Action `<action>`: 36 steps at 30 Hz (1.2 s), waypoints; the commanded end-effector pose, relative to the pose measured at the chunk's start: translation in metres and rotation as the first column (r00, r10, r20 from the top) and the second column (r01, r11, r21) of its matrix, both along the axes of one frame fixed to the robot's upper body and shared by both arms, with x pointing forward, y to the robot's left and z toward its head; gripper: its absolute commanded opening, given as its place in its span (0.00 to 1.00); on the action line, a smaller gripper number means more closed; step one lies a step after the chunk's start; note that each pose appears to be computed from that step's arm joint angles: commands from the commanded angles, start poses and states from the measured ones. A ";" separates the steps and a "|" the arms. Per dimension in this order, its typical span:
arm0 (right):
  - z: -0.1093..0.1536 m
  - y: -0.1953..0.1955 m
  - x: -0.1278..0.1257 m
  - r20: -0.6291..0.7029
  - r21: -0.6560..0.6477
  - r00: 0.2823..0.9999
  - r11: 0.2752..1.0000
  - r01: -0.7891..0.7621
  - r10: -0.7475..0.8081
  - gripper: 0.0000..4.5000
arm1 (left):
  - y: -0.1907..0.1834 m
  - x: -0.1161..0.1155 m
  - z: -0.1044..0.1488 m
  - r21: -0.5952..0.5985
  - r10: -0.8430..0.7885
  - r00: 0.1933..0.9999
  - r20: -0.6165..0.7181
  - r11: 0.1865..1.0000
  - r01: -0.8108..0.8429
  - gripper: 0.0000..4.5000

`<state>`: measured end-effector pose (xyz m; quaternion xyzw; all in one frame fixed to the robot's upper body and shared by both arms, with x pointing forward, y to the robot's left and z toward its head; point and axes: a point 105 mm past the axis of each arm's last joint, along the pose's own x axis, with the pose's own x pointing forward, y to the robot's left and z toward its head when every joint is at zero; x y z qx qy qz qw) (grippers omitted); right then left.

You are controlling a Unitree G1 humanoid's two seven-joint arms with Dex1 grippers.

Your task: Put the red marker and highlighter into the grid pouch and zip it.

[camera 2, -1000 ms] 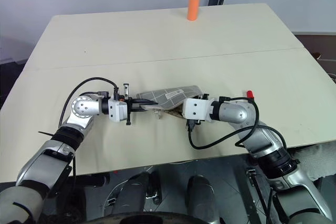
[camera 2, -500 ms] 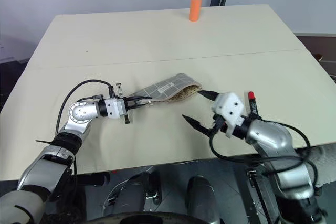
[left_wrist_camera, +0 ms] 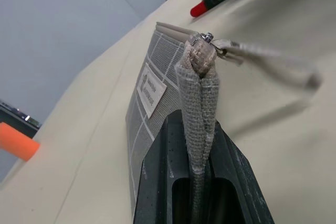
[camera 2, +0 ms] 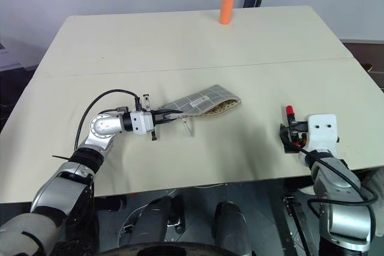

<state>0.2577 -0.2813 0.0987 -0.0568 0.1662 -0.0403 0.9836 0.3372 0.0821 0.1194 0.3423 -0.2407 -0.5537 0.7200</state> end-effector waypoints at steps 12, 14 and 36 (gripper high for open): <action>0.026 0.005 0.008 0.082 0.079 0.994 0.993 -0.085 0.078 0.08 | -0.003 -0.003 0.006 -0.010 -0.023 0.999 0.046 1.000 0.024 0.00; 0.037 0.009 0.011 0.121 0.041 0.985 0.990 -0.132 0.126 0.08 | -0.003 -0.003 0.006 -0.012 -0.022 0.999 0.046 1.000 0.023 0.00; 0.036 0.062 0.007 -0.130 -0.631 0.669 0.459 -0.625 0.732 0.08 | -0.012 -0.006 0.012 -0.014 -0.058 0.996 0.075 0.998 0.059 0.00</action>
